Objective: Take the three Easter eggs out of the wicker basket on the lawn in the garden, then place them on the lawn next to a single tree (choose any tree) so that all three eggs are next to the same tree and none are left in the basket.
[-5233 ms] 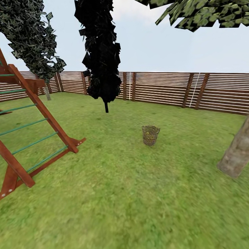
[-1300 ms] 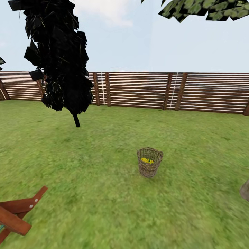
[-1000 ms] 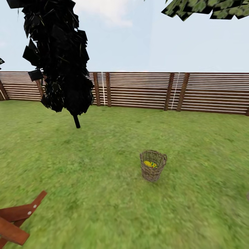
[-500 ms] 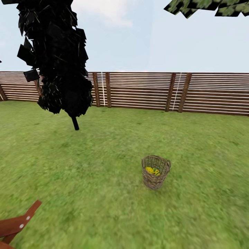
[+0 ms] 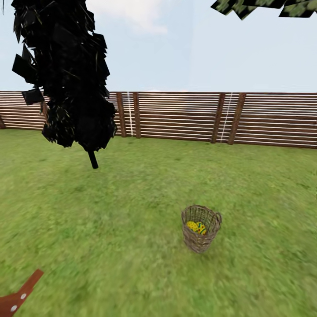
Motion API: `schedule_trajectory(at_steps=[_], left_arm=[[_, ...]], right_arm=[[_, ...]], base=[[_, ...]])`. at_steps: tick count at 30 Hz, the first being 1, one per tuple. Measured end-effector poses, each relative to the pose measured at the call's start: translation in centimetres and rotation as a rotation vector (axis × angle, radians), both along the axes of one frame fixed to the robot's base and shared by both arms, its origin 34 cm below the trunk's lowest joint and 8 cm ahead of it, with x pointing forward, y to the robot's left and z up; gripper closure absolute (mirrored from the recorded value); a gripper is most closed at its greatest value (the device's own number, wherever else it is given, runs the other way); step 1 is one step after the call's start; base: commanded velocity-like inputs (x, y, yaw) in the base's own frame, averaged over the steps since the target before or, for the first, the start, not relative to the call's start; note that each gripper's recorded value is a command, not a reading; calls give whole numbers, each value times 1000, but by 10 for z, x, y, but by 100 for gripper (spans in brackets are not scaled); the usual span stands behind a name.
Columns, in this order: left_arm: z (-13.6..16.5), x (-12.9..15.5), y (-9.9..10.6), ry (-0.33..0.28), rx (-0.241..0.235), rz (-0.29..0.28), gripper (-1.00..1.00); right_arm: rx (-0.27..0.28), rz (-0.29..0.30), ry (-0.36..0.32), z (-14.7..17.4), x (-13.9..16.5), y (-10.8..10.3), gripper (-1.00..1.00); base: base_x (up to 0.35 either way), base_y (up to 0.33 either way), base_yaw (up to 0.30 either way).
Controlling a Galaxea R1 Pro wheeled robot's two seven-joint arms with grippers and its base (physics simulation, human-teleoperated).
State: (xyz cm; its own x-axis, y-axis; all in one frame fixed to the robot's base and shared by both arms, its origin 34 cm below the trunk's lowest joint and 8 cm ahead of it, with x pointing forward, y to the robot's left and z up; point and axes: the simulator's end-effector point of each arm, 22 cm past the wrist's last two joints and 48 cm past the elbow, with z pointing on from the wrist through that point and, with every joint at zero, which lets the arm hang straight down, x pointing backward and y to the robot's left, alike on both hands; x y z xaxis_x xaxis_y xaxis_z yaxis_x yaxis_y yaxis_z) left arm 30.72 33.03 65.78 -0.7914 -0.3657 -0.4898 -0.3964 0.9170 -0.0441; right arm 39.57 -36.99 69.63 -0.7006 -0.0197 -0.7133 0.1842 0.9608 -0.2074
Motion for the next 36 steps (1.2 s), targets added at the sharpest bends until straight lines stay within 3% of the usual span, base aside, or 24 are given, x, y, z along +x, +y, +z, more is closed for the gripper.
schedule_trajectory(at_steps=[14, 36], left_arm=[[0, 0, 0, 0, 0, 0, -100], [0, 1, -1, -2, -1, 0, -100]], right_arm=[[-1, 0, 0, 0, 0, -1, -100], [-1, 0, 0, 0, 0, -1, -100]], base=[[334, 43, -241], [282, 228, -269]])
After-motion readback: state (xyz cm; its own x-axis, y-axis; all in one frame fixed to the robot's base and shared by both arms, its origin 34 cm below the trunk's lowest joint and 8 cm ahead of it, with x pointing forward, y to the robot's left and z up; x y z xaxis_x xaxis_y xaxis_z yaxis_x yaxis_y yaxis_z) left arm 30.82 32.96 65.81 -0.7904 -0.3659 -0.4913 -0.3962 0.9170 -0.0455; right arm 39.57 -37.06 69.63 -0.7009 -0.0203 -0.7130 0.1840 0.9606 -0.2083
